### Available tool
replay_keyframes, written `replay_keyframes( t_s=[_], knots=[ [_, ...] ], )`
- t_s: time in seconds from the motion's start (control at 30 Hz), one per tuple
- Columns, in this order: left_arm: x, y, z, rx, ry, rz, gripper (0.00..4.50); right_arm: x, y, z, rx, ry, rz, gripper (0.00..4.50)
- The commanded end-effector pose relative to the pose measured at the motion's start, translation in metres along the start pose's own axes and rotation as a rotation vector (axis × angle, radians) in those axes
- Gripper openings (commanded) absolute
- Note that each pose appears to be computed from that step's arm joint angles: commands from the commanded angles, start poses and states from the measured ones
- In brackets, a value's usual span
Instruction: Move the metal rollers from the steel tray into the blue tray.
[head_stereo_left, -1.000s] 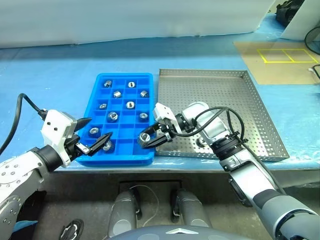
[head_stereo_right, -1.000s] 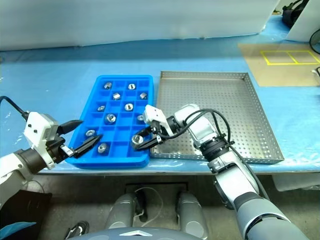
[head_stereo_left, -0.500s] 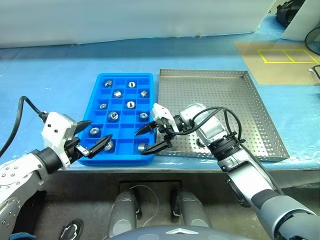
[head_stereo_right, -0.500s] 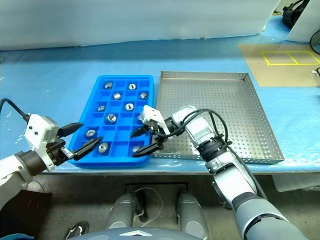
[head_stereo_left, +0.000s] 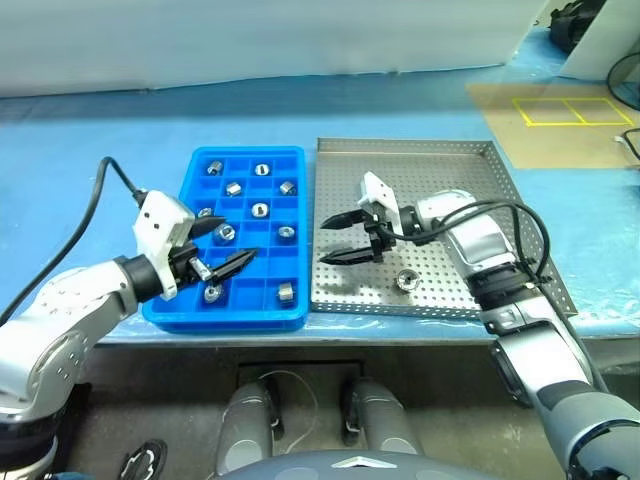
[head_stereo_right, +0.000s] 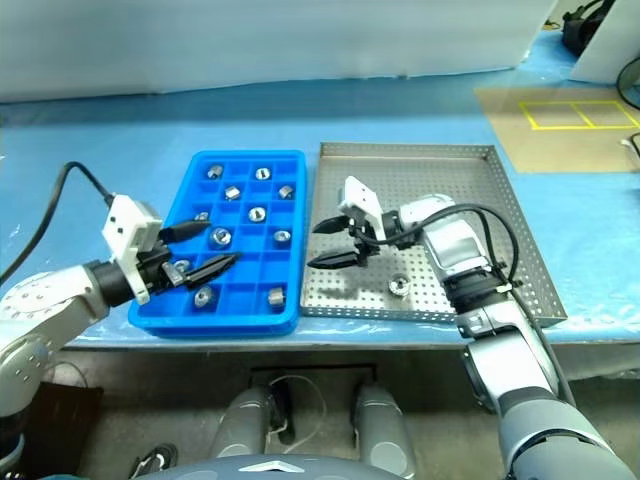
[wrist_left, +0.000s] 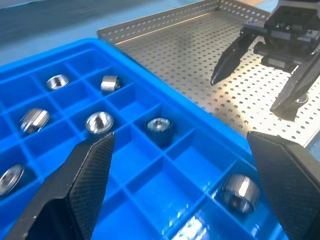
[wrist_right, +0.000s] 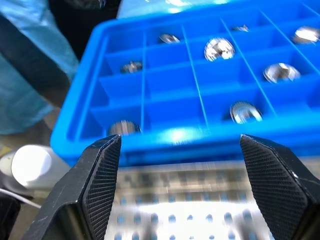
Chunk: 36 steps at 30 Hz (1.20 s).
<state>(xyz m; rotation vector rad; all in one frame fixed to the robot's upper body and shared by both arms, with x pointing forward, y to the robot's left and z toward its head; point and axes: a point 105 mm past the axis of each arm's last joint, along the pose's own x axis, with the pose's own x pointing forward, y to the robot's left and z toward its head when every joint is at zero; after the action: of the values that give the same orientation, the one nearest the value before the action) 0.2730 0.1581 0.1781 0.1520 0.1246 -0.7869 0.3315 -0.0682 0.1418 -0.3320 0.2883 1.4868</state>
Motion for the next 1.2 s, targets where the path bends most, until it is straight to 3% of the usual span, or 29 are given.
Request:
replay_keyframes(
  t_s=[0.03,0.27,0.7,0.87,1.1,1.2],
  knots=[
    [0.015,-0.003,0.007,0.038,-0.023,-0.087,4.50,-0.013,0.010,0.007,-0.020,-0.031,-0.045,3.87],
    [0.032,-0.004,0.008,0.055,-0.020,-0.188,4.50,-0.027,0.024,-0.014,0.014,0.024,-0.119,3.87],
    [0.035,-0.003,0.007,0.071,-0.015,-0.218,4.50,-0.024,0.004,-0.044,0.000,0.092,-0.268,3.87],
    [0.032,-0.004,0.006,0.070,-0.009,-0.211,4.50,-0.019,0.003,-0.069,-0.079,0.202,-0.264,3.87],
    [0.026,-0.003,0.004,0.072,-0.001,-0.196,4.50,-0.011,0.003,-0.078,-0.098,0.215,-0.239,3.87],
    [0.024,-0.002,0.004,0.073,0.002,-0.187,4.50,-0.009,0.007,-0.078,-0.115,0.218,-0.196,3.22]
  ],
)
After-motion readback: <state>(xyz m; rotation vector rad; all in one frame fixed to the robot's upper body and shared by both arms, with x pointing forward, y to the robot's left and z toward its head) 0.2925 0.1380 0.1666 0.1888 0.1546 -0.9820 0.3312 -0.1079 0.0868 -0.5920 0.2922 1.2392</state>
